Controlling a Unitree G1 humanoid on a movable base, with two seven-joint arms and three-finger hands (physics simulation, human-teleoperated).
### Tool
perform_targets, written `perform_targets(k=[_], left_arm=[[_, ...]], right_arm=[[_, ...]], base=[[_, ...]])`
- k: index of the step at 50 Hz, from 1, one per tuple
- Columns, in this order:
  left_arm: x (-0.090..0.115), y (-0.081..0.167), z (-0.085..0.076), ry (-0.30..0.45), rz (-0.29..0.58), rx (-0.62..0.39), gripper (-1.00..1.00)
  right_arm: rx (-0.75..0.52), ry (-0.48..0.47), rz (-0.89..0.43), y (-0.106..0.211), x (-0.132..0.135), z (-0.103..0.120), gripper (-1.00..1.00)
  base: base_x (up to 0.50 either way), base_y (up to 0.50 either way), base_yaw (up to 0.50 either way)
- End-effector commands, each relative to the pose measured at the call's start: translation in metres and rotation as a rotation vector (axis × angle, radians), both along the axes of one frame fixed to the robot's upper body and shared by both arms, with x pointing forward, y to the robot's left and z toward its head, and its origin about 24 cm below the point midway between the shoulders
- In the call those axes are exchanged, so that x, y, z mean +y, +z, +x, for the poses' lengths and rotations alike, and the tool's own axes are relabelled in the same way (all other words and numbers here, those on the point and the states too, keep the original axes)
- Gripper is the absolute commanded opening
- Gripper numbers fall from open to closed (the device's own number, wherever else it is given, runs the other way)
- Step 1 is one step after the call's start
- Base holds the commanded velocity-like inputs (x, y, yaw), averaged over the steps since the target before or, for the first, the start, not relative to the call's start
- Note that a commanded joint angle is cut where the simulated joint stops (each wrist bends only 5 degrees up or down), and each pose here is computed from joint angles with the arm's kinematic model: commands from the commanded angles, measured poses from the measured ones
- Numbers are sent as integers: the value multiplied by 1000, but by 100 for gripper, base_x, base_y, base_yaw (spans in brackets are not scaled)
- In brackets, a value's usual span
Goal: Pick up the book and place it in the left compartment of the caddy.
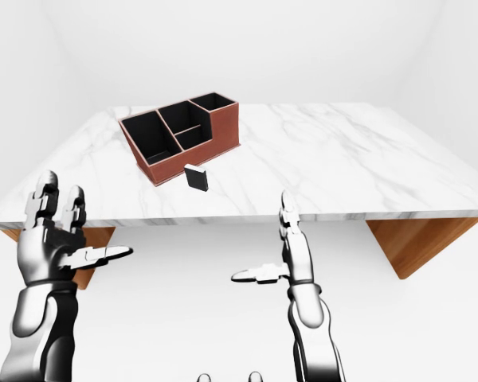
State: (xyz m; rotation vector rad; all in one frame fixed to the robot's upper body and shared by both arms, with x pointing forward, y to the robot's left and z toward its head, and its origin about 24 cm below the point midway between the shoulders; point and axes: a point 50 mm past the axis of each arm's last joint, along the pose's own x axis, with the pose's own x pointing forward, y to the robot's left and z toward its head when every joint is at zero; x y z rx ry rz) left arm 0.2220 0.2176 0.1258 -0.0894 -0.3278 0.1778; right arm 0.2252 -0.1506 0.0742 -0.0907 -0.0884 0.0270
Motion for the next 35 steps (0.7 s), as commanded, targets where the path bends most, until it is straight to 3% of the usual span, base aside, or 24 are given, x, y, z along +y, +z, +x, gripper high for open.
perform_targets(k=[1, 13, 19, 35], left_arm=[[8, 14, -10, 28, -4, -68, 100], [16, 22, -15, 51, -6, -106, 100], [16, 24, -16, 55, -6, -115, 100], [15, 25, -17, 49, 11, -118, 100]], right_arm=[[-117, 34, -18, 29, 12, -21, 100], [-217, 54, -22, 53, 18, -42, 100], [-219, 59, -29, 53, 19, -42, 100], [-216, 79, -13, 53, 20, -42, 100]], base=[[0, 0, 0], [0, 0, 0], [0, 3, 0], [0, 50, 0]])
